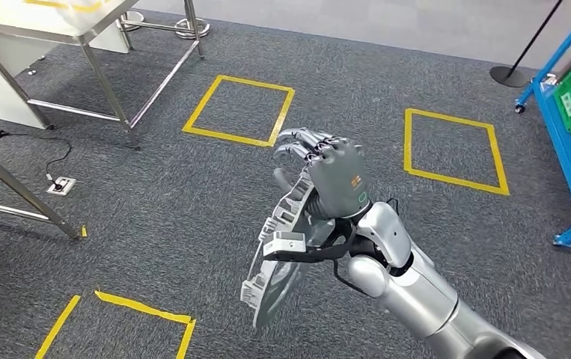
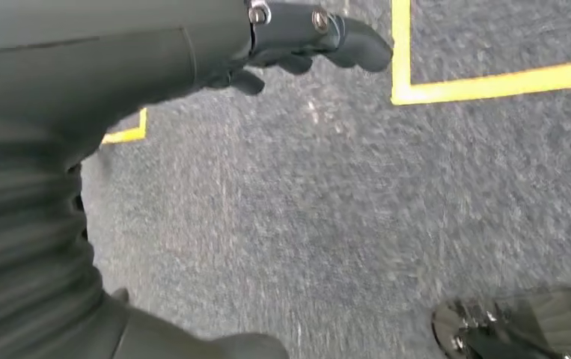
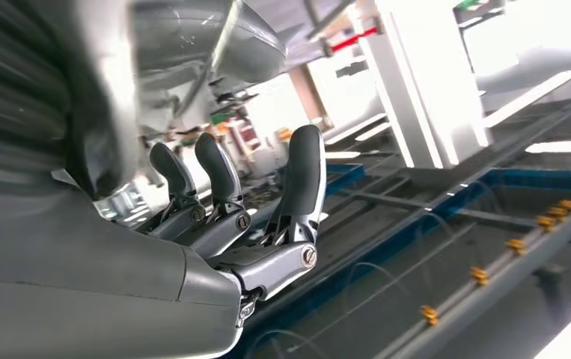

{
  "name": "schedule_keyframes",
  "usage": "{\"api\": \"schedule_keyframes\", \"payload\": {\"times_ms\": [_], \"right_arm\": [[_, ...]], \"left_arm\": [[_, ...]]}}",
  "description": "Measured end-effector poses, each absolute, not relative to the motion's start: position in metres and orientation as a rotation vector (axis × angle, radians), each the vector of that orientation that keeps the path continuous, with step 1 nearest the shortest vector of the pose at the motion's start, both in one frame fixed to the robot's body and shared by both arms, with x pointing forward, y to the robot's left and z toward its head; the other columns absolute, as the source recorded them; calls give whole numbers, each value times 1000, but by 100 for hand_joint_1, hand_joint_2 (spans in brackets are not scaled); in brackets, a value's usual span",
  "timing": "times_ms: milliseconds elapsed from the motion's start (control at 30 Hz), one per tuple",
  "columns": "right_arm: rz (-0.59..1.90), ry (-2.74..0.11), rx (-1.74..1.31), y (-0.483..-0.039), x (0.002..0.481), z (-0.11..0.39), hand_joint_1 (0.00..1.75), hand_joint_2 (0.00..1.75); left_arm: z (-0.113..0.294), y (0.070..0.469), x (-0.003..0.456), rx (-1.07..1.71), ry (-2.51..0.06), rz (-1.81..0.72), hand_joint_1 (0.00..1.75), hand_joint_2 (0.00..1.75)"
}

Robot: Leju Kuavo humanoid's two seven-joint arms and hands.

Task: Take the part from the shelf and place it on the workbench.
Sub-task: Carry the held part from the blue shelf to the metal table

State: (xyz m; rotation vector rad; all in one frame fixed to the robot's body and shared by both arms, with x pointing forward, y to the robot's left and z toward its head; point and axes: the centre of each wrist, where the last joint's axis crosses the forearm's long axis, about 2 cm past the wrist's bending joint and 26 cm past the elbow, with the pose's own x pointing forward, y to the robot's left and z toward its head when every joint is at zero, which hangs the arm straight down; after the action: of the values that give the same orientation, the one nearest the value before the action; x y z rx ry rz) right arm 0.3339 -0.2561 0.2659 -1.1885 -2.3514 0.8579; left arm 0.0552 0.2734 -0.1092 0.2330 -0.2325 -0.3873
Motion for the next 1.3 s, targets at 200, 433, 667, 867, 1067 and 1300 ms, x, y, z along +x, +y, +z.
{"api": "schedule_keyframes", "payload": {"times_ms": [200,433,667,867,1067,1300], "right_arm": [[854,-2336,-1186,-257,331,260,175,175],[842,-2345,-1194,-258,333,262,175,175],[839,-2349,-1178,-258,336,264,175,175],[853,-2346,-1176,-253,339,269,175,175],[848,-2342,-1179,-249,340,273,175,175],[872,-2335,-1149,-245,342,269,175,175]], "left_arm": [[-108,273,65,230,-242,-401,0,175],[-107,272,68,229,-250,-404,0,175],[-106,273,75,225,-261,-441,0,175],[-105,273,79,234,-293,-429,0,175],[-106,274,78,241,-283,-439,0,175],[-107,276,70,233,-296,-430,0,175]]}}
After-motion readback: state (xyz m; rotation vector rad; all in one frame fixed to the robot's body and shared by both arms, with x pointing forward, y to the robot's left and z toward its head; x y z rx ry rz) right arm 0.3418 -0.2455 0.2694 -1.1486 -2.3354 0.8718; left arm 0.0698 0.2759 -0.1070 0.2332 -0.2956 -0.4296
